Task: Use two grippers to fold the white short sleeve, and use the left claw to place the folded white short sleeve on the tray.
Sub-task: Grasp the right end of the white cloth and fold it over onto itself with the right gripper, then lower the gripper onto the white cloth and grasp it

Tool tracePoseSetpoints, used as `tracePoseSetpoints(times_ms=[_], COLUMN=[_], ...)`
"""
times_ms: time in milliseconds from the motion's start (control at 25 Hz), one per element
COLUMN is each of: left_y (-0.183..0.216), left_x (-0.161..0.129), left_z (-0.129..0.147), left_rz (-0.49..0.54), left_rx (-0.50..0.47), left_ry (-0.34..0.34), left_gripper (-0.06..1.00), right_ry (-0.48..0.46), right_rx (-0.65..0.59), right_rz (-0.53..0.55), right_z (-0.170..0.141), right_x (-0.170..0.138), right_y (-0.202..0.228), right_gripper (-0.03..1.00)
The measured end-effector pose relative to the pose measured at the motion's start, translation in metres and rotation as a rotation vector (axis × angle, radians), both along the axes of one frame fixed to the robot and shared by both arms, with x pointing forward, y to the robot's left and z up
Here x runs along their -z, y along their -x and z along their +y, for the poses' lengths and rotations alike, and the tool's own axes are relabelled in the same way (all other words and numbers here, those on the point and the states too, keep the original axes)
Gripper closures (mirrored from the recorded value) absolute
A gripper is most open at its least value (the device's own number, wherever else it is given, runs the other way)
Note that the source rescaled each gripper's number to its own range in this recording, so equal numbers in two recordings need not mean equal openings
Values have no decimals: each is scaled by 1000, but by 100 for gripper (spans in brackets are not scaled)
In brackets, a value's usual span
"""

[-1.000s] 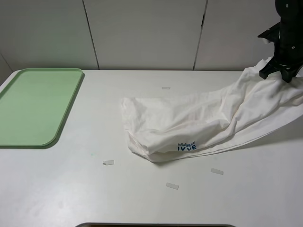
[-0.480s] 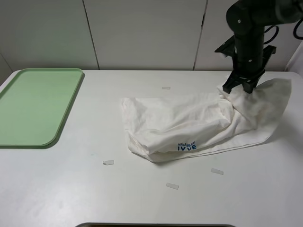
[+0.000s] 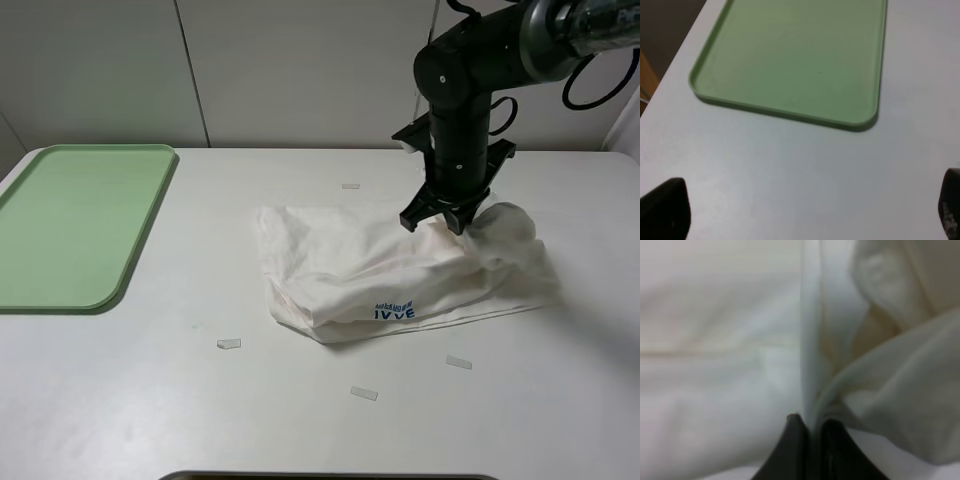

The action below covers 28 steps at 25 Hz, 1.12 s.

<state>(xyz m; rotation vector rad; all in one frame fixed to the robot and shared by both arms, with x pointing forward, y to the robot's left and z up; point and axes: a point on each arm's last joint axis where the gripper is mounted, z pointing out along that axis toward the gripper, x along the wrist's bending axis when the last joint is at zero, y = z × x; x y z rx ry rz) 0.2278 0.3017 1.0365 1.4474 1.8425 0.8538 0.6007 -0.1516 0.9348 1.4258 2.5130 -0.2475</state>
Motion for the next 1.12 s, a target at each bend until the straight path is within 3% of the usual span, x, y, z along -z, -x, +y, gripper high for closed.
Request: tracePoseSetpoints(times_ms=[240, 320, 360, 400, 480, 600, 760, 920, 960, 1120], left_y=[0, 0, 0, 0, 0, 0, 0, 0, 0, 0], left_x=[0, 0, 0, 0, 0, 0, 0, 0, 0, 0], left_z=[0, 0, 0, 0, 0, 0, 0, 0, 0, 0], left_rz=[0, 0, 0, 0, 0, 0, 0, 0, 0, 0], left_rx=[0, 0, 0, 0, 0, 0, 0, 0, 0, 0], left_ry=[0, 0, 0, 0, 0, 0, 0, 0, 0, 0], left_gripper=[-5, -5, -5, -5, -5, -5, -5, -5, -5, -5], right_ry=[-43, -54, -51, -46, -42, -66, -155, -189, -207, -206], right_rx=[11, 71, 77, 79, 76, 58, 33, 26, 24, 24], right_rz=[5, 6, 11, 17, 27, -10, -163, -226, -264, -281], right_z=[19, 21, 21, 20, 21, 24, 28, 28, 27, 21], right_x=[1, 1, 1, 1, -2, -20, -78, -104, -123, -134], right_y=[9, 11, 12, 12, 12, 7, -1, -2, -1, 0], right_gripper=[96, 61, 34, 17, 4, -2, -3, -3, -3, -3])
